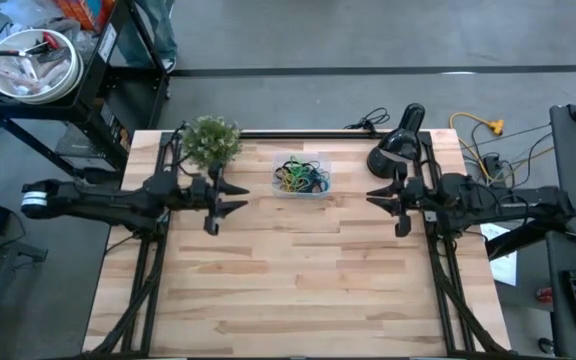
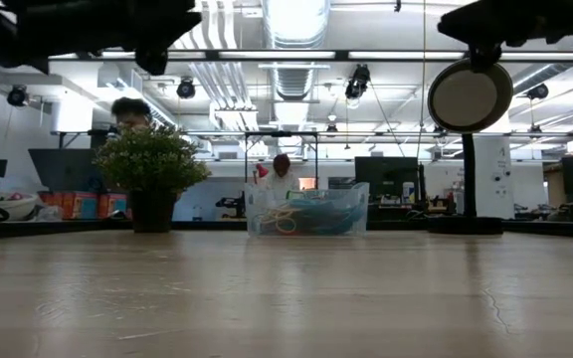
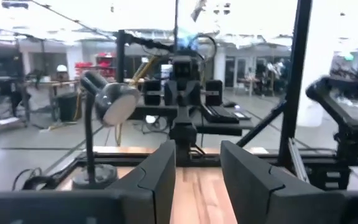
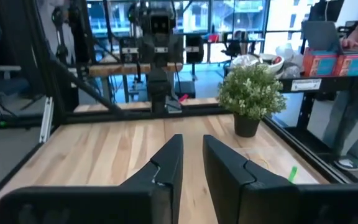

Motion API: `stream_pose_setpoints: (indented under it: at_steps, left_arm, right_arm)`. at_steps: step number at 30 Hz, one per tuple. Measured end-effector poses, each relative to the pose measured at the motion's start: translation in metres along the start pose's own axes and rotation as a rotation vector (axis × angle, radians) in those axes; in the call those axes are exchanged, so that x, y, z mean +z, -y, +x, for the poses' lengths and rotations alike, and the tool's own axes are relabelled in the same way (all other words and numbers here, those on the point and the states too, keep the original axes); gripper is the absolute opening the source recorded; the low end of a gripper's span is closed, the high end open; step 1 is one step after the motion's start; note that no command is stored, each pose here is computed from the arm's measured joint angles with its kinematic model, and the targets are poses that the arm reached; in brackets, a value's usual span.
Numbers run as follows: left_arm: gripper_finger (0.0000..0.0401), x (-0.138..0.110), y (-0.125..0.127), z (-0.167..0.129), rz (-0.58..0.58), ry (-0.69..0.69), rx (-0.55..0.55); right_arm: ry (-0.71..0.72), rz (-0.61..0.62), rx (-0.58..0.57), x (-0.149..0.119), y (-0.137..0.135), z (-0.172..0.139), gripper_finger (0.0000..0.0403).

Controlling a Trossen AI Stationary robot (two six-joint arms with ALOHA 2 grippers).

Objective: Pick and place rubber bands into bin
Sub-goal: Return to Home Position

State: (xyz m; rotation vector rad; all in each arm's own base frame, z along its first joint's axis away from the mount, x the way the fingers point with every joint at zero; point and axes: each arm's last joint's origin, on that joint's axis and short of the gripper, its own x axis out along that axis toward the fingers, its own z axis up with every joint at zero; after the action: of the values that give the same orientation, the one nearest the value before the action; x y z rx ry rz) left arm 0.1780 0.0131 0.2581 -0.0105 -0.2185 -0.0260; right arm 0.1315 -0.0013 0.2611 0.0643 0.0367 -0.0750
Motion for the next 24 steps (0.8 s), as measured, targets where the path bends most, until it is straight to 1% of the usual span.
stream_pose_setpoints:
  at_steps: [4,9,15,24]
  left_arm:
    - [0.0112,-0.001,0.001,-0.016,-0.011,0.039,0.036]
    - [0.0112,0.001,0.003,-0.035,-0.005,0.098,0.034]
    - [0.0112,-0.005,0.006,-0.049,-0.012,0.077,0.027]
    - [0.0112,-0.018,0.01,-0.068,-0.033,0.109,0.007]
  right_arm:
    - [0.051,0.022,0.005,-0.005,0.001,-0.012,0.0057]
    - [0.119,0.045,0.011,-0.01,0.003,-0.026,0.0057]
    - [0.166,0.044,0.016,-0.014,0.004,-0.036,0.0057]
    - [0.208,0.069,0.023,-0.028,0.005,-0.044,0.0057]
